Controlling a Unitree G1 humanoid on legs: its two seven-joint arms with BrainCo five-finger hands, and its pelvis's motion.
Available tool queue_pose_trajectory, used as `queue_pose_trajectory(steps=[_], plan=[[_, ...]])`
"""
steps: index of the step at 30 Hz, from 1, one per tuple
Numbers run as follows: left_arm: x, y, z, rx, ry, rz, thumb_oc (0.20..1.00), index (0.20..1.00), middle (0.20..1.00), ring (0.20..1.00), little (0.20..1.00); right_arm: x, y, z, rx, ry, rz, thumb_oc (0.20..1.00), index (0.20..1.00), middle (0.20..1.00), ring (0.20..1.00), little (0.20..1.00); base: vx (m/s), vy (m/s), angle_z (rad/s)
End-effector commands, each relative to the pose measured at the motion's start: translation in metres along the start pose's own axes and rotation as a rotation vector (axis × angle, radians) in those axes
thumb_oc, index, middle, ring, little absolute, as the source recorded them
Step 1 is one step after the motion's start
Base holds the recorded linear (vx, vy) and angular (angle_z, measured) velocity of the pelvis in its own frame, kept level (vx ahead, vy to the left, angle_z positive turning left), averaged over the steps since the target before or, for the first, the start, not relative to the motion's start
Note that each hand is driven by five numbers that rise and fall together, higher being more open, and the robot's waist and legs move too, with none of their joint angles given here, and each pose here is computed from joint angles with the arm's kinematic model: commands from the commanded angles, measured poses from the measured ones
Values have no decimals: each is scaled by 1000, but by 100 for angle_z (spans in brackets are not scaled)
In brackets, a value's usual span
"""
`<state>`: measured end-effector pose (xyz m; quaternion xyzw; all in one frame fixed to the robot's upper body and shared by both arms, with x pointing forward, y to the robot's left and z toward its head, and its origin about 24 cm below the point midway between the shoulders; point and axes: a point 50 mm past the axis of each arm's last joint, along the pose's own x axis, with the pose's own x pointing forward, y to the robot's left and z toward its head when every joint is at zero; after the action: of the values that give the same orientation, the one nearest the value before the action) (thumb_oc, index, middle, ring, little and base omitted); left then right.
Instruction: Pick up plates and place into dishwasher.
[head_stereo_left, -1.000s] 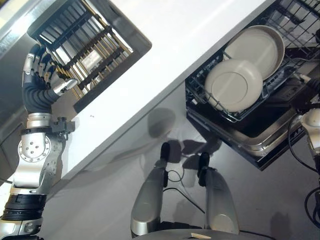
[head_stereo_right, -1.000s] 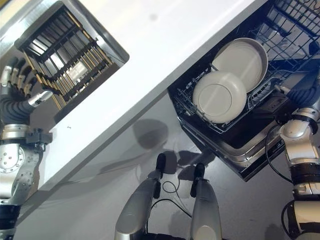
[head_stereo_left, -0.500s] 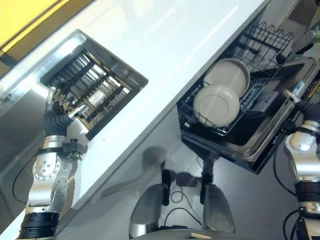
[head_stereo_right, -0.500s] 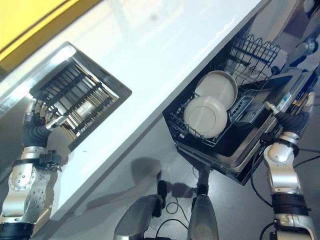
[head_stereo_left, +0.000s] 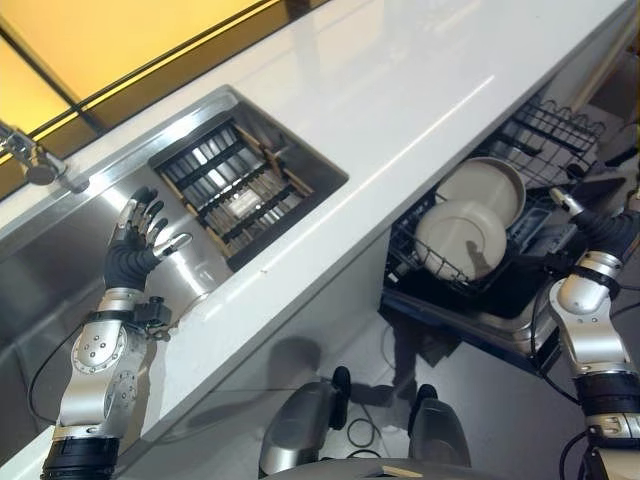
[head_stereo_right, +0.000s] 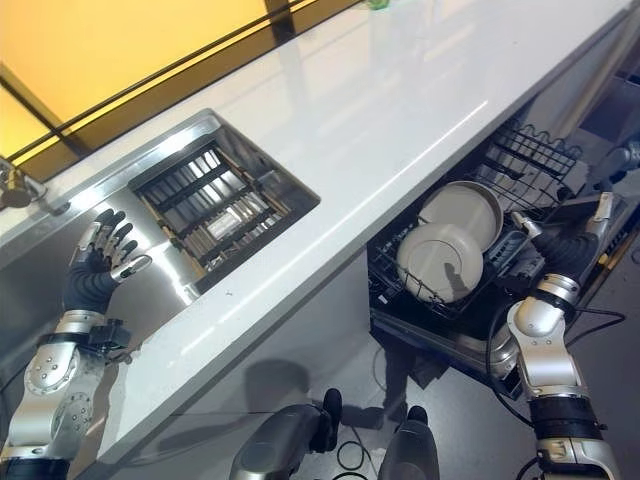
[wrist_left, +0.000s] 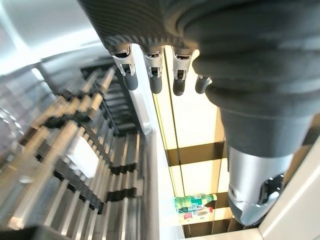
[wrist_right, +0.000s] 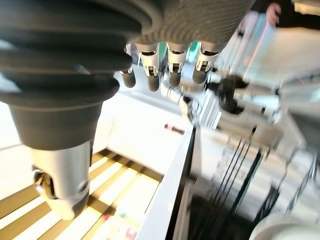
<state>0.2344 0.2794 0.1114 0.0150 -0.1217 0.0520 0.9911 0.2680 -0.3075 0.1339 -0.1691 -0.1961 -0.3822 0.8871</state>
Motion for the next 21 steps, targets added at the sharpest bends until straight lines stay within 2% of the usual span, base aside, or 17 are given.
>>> queue_pose_trajectory(steps=[1, 6, 10, 17, 21], plan=[[4, 14, 27, 89, -84, -22, 1000, 1000, 1000, 1000, 1000, 3, 11, 12, 264, 8, -84, 1000, 1000, 1000, 1000, 1000, -39, 73, 18], [3, 11, 30, 102, -112, 11, 1000, 1000, 1000, 1000, 1000, -4, 34, 1, 342, 122, -51, 1000, 1000, 1000, 1000, 1000, -62, 62, -10], [19, -4, 33, 45, -171, 37, 1000, 1000, 1000, 1000, 1000, 24, 44, 16, 435, 126, -128, 1000, 1000, 1000, 1000, 1000, -234, 69, -5], [23, -20, 30, -40, -193, 56, 1000, 1000, 1000, 1000, 1000, 47, 47, 34, 431, 98, -180, 1000, 1000, 1000, 1000, 1000, -102, 100, -12], [20, -25, 27, -62, -203, 65, 1000, 1000, 1000, 1000, 1000, 48, 43, 34, 450, 107, -285, 1000, 1000, 1000, 1000, 1000, -41, 28, -15]])
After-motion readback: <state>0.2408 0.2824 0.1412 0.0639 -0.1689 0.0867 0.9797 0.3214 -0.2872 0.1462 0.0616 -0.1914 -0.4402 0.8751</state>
